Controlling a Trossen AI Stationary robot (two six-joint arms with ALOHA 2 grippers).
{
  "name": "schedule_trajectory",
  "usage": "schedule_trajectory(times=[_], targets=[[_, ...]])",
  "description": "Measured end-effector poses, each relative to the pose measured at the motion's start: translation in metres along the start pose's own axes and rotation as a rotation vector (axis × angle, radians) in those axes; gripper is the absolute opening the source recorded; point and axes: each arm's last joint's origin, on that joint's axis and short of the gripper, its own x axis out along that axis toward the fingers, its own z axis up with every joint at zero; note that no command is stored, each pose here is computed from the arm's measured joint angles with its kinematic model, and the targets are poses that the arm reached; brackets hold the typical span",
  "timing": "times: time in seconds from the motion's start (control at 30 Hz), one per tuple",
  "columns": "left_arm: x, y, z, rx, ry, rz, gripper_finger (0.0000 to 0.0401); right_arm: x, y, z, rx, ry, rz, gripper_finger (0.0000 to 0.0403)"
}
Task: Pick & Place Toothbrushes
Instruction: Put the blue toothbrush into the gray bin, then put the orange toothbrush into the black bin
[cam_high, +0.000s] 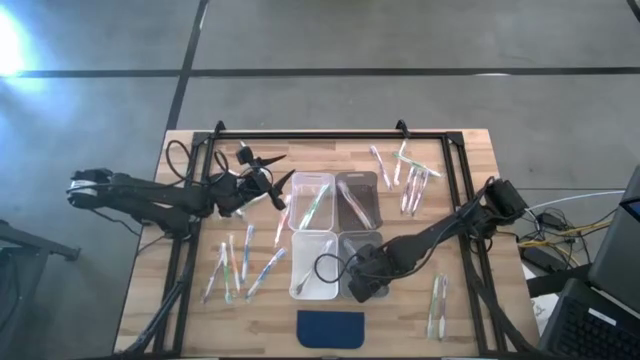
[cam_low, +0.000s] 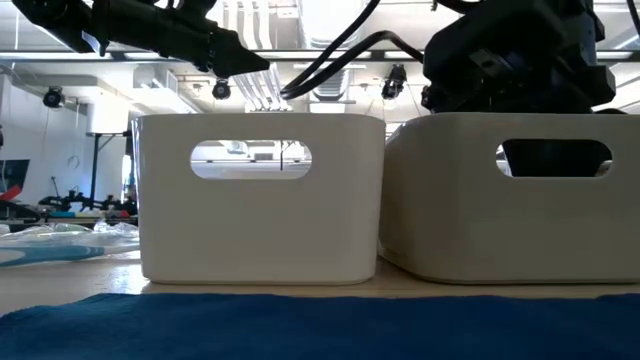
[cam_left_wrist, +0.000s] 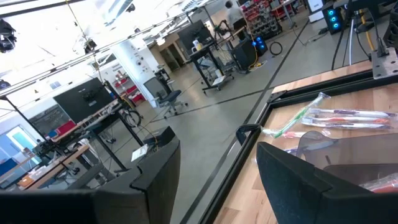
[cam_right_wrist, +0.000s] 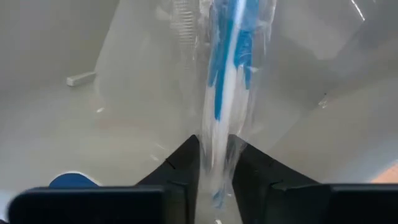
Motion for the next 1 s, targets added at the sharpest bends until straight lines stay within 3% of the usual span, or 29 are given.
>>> schedule_trajectory(times=[0.23, 0.47, 0.6, 1.0], targets=[[0.000, 0.000, 0.000, 0.000, 0.000, 0.000, 0.0216, -0.010, 0.001, 0.000, -0.019, -0.005, 0.026, 0.0145], [0.000, 0.000, 0.000, -0.006, 0.000, 0.000, 0.0216, -0.043, 0.006, -0.001, -0.047, -0.063, 0.122, 0.0169], [0.000, 0.000, -0.001, -0.017, 0.003, -0.002, 0.0216, -0.060, 0.002, -0.002, -0.071, -0.124, 0.143, 0.0170], [0.000, -0.001, -0.001, -0.012, 0.009, -0.005, 0.0216, -0.109, -0.034, 0.016, -0.169, -0.384, -0.013, 0.0129]])
